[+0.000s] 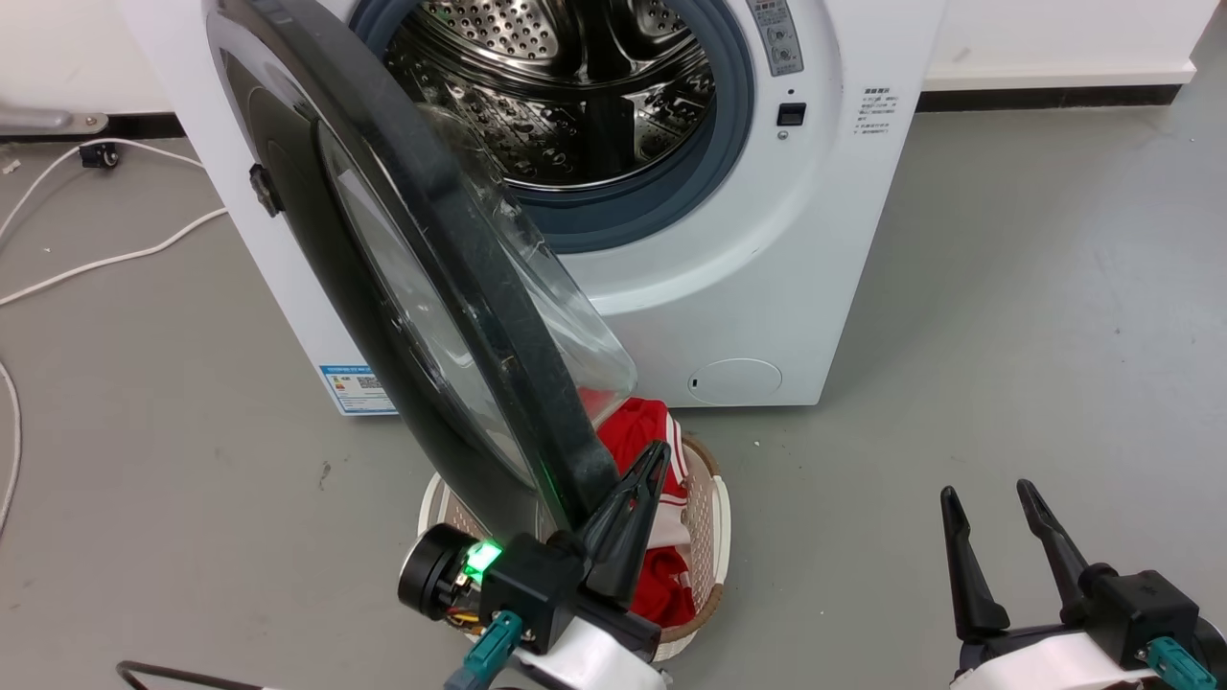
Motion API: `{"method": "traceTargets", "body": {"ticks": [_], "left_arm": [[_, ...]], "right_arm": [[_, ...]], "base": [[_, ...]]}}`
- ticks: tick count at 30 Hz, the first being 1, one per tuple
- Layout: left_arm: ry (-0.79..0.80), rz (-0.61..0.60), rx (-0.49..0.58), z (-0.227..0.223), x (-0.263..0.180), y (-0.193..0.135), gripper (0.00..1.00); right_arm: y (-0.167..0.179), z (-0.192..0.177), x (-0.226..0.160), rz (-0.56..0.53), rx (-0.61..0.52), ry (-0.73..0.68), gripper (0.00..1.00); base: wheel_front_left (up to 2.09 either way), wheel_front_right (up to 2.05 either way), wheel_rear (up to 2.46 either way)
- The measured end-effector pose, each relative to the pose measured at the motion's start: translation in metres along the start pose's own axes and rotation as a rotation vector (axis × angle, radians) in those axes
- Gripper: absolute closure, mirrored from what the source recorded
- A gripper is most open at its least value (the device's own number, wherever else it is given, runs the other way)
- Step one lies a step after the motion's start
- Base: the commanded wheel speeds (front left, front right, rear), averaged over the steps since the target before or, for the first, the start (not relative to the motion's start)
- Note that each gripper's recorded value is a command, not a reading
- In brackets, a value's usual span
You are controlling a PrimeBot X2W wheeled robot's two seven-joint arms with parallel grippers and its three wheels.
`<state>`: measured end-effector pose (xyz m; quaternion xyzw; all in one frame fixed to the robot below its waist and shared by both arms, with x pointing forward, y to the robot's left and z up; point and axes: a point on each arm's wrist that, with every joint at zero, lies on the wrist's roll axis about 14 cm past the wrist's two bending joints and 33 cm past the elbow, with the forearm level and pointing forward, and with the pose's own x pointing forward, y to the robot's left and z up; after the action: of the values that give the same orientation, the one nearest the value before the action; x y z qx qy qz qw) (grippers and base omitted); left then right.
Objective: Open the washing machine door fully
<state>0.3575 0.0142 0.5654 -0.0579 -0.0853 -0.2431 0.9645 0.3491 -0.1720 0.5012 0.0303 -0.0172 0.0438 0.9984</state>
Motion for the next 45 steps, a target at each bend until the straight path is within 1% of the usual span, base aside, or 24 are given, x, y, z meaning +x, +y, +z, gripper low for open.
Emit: {"method": "traceTargets", "body": {"ticks": [6, 13, 23, 32, 38, 45], "left_arm": [[0.008, 0.042, 0.019, -0.001, -0.014, 0.010, 1.00], [0.030, 0.133, 0.031, -0.004, -0.040, 0.029, 1.00], [0.034, 0.328, 0.066, 0.001, -0.085, 0.067, 1.00], [0.055, 0.531, 0.088, 0.005, -0.131, 0.103, 1.00], [0.083, 0.664, 0.115, 0.003, -0.165, 0.137, 1.00], [0.088, 0.789, 0.167, 0.007, -0.196, 0.177, 1.00]], "right_arm": [[0.003, 0.000, 0.003, 0.011, 0.003, -0.002, 0.00], [0.012, 0.000, 0.009, 0.041, 0.005, -0.001, 0.00], [0.034, -0.003, 0.022, 0.116, 0.001, 0.015, 0.00], [0.069, -0.007, 0.039, 0.225, 0.000, 0.028, 0.00], [0.091, -0.010, 0.047, 0.290, 0.005, 0.041, 0.00], [0.096, -0.012, 0.051, 0.307, -0.003, 0.050, 0.00]], "base": [[0.00, 0.00, 0.00], [0.00, 0.00, 0.00], [0.00, 0.00, 0.00], [0.00, 0.00, 0.00], [0.00, 0.00, 0.00], [0.00, 0.00, 0.00]]}}
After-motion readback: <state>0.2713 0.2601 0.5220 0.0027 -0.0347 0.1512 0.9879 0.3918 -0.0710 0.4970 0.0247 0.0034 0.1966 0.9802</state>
